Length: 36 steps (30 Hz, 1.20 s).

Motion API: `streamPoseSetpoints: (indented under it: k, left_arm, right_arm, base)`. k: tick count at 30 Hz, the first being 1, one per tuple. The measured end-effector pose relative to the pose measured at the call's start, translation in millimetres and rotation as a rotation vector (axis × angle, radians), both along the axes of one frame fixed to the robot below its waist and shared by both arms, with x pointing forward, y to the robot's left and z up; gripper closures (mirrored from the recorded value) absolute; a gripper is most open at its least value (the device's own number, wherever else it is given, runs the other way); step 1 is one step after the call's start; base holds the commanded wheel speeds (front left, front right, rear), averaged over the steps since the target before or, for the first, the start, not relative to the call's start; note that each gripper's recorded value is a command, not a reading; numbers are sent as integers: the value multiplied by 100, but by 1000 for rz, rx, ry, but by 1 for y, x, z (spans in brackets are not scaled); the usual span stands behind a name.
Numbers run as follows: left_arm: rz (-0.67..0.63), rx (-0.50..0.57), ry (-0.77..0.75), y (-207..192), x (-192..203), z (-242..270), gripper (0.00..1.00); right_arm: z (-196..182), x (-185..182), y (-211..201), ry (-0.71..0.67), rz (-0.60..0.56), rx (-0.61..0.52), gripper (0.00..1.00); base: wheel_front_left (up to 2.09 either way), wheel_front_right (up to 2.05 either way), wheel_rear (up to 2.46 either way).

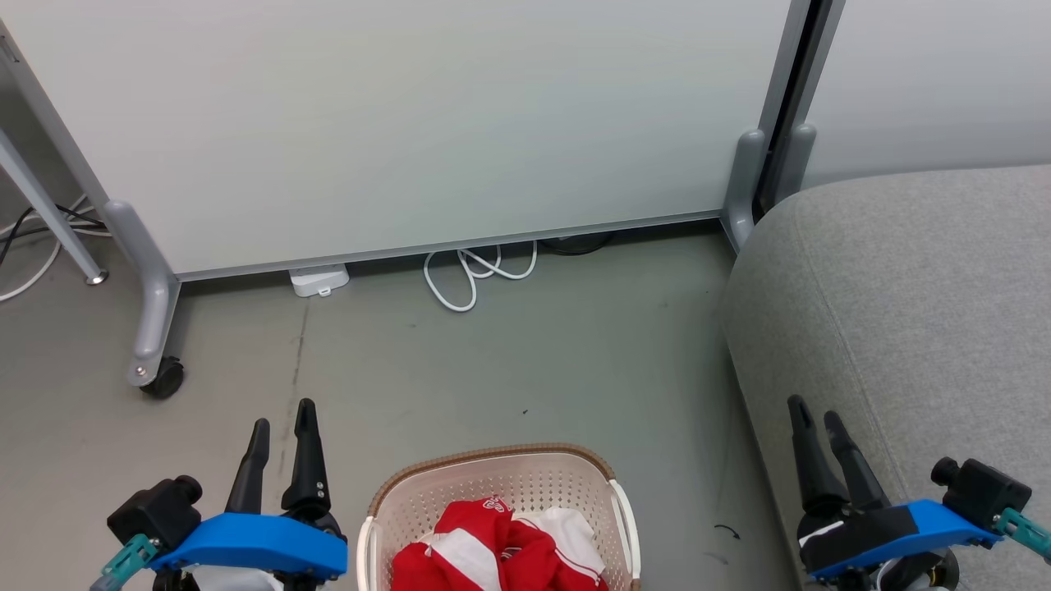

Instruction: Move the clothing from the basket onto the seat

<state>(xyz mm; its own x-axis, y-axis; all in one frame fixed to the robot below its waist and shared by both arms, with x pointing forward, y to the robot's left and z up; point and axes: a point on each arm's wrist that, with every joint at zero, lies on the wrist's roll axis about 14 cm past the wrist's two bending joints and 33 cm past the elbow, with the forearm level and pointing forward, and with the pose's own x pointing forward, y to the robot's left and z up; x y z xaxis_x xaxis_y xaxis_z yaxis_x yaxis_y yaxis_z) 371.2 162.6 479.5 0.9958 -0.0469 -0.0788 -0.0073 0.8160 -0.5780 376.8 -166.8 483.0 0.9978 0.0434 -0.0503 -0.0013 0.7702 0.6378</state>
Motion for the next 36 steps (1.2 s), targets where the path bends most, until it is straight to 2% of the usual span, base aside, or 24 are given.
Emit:
streamPoseSetpoints:
  k: [16,36]
  left_arm:
    - [-22,175,-39,-2,-1,3,0]
    - [-39,307,-47,-4,-5,-5,0]
  right_arm:
    - [2,1,7,-32,36,-182,0]
    - [2,2,16,-63,84,-367,0]
  base:
    - [0,0,0]
    - [0,0,0]
